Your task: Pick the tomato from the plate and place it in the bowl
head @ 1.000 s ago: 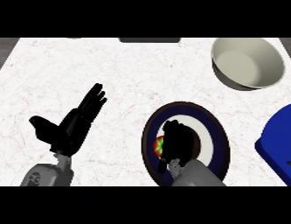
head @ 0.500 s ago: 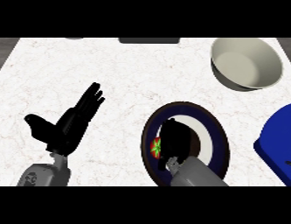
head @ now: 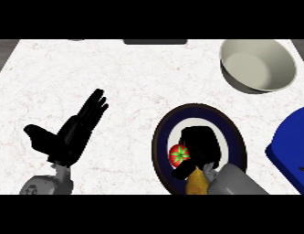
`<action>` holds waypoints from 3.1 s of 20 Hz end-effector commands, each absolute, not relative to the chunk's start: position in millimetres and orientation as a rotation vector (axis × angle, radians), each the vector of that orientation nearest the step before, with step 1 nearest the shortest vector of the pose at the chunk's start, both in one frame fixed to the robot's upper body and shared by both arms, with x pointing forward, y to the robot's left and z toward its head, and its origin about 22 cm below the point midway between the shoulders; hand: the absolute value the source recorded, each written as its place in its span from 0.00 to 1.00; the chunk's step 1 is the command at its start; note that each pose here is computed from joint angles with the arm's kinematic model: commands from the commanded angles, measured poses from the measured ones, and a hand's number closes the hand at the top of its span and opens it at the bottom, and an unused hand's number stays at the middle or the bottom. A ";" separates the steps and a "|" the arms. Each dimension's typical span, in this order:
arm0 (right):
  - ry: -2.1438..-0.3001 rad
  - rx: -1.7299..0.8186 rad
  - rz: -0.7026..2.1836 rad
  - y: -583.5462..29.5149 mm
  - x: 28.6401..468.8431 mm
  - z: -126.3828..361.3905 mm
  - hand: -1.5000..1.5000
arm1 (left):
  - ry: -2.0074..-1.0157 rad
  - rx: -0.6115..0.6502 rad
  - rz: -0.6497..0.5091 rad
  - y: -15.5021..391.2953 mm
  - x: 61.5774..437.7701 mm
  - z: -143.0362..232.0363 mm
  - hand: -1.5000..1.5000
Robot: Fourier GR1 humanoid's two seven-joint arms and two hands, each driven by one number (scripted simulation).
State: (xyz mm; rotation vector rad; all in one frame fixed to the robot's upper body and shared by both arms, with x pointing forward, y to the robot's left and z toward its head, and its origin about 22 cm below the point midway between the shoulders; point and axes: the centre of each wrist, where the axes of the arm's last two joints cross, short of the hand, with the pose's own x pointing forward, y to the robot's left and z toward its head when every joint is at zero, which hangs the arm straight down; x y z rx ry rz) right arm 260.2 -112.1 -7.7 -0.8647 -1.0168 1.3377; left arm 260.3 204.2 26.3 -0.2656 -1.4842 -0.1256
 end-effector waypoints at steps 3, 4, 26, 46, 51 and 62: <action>-1.171 -0.917 1.485 -185.7 270.5 27.6 1.00 | -1.475 -0.258 -0.133 203.0 265.3 17.4 0.50; -1.185 -0.930 1.455 -192.0 260.8 37.7 1.00 | -1.462 -0.262 -0.114 220.4 259.0 10.2 0.50; -1.566 -1.089 0.979 -249.2 267.1 230.7 1.00 | -1.457 -0.288 -0.140 185.3 273.5 22.4 0.50; -1.562 -1.155 0.882 -306.9 414.6 187.5 1.00 | -1.490 -0.303 -0.171 189.7 272.9 34.7 0.50; -1.461 -1.233 0.940 -320.5 432.9 156.3 1.00 | -1.502 -0.292 -0.156 203.9 273.1 30.3 0.50; -1.312 -1.039 0.788 -332.6 443.6 116.9 0.00 | -1.486 -0.327 -0.206 176.8 271.5 34.7 0.50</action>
